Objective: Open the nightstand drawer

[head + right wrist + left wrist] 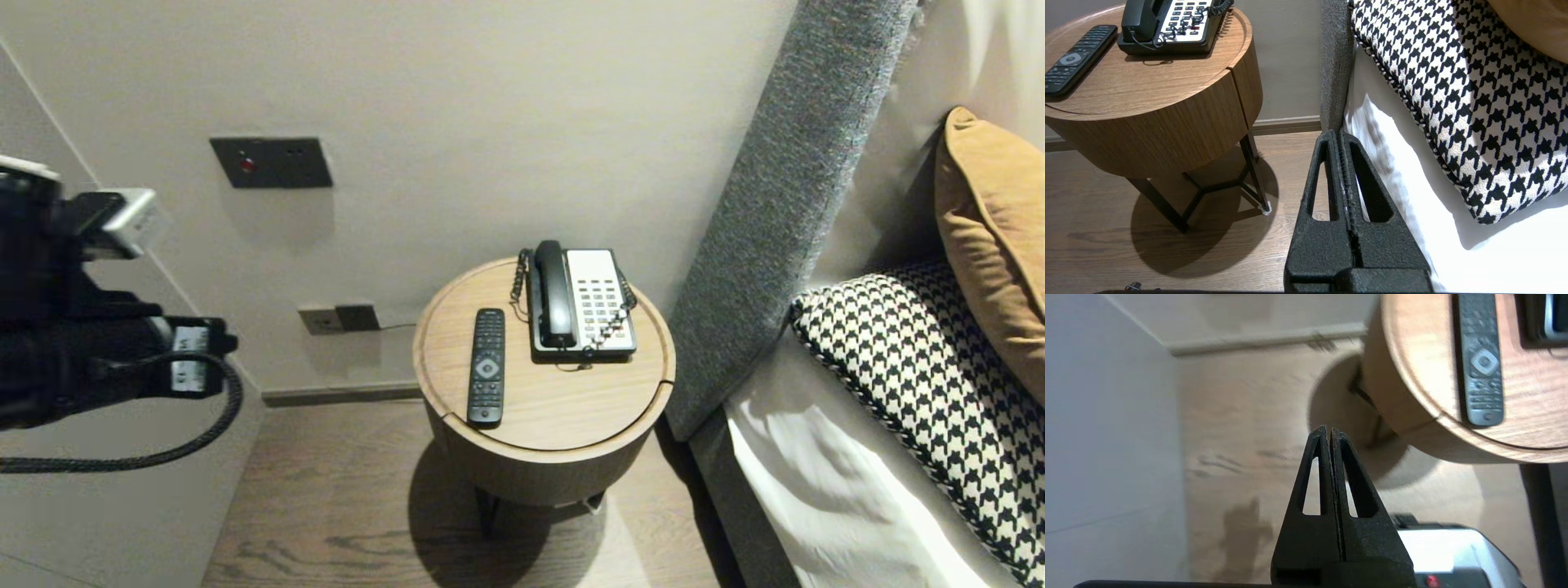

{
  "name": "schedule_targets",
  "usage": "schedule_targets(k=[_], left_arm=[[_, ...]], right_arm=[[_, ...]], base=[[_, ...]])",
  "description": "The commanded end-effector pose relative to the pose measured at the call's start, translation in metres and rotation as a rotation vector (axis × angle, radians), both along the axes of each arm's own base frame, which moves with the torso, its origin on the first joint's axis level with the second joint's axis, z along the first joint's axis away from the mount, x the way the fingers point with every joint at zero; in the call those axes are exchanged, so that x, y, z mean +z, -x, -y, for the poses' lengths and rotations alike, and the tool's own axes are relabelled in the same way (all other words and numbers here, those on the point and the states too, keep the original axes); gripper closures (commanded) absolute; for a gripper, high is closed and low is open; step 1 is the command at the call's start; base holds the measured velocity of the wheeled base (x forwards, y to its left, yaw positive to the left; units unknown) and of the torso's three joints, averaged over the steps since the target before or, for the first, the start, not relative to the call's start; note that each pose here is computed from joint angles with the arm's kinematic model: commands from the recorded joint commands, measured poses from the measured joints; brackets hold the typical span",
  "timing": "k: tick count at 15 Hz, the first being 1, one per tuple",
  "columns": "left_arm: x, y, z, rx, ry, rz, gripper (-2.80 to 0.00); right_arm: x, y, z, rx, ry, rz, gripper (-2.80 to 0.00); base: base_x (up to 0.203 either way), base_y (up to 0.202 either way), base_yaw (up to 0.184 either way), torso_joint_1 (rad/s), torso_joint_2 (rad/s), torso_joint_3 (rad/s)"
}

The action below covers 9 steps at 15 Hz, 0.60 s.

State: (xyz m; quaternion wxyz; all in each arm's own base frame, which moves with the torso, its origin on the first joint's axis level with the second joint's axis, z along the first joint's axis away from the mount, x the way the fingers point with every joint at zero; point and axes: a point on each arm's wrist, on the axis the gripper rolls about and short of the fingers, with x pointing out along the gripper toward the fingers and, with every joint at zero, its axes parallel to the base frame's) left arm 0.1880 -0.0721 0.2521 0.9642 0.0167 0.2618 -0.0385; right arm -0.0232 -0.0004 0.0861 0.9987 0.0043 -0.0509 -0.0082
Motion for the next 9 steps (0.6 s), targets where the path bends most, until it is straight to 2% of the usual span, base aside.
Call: schedule_targets(k=[1, 4, 9], left_arm=[[-0.032, -0.038, 0.032, -0.041, -0.038, -0.118, 0.0], [-0.061, -0.068, 0.073, -0.101, -0.026, -0.136, 0.0], [-0.09, -0.095, 0.12, -0.175, -0.015, -0.155, 0.0]], right_arm=[[-0.011, -0.003, 0.0, 0.0, 0.0, -0.039, 0.0], [-0.011, -0.003, 0.0, 0.0, 0.0, -0.039, 0.0], [-0.011, -0.003, 0.0, 0.0, 0.0, -0.039, 0.0]], base=[[0.0, 0.0, 0.0, 0.0, 0.0, 0.0], [0.0, 0.0, 0.0, 0.0, 0.0, 0.0], [0.0, 0.0, 0.0, 0.0, 0.0, 0.0]])
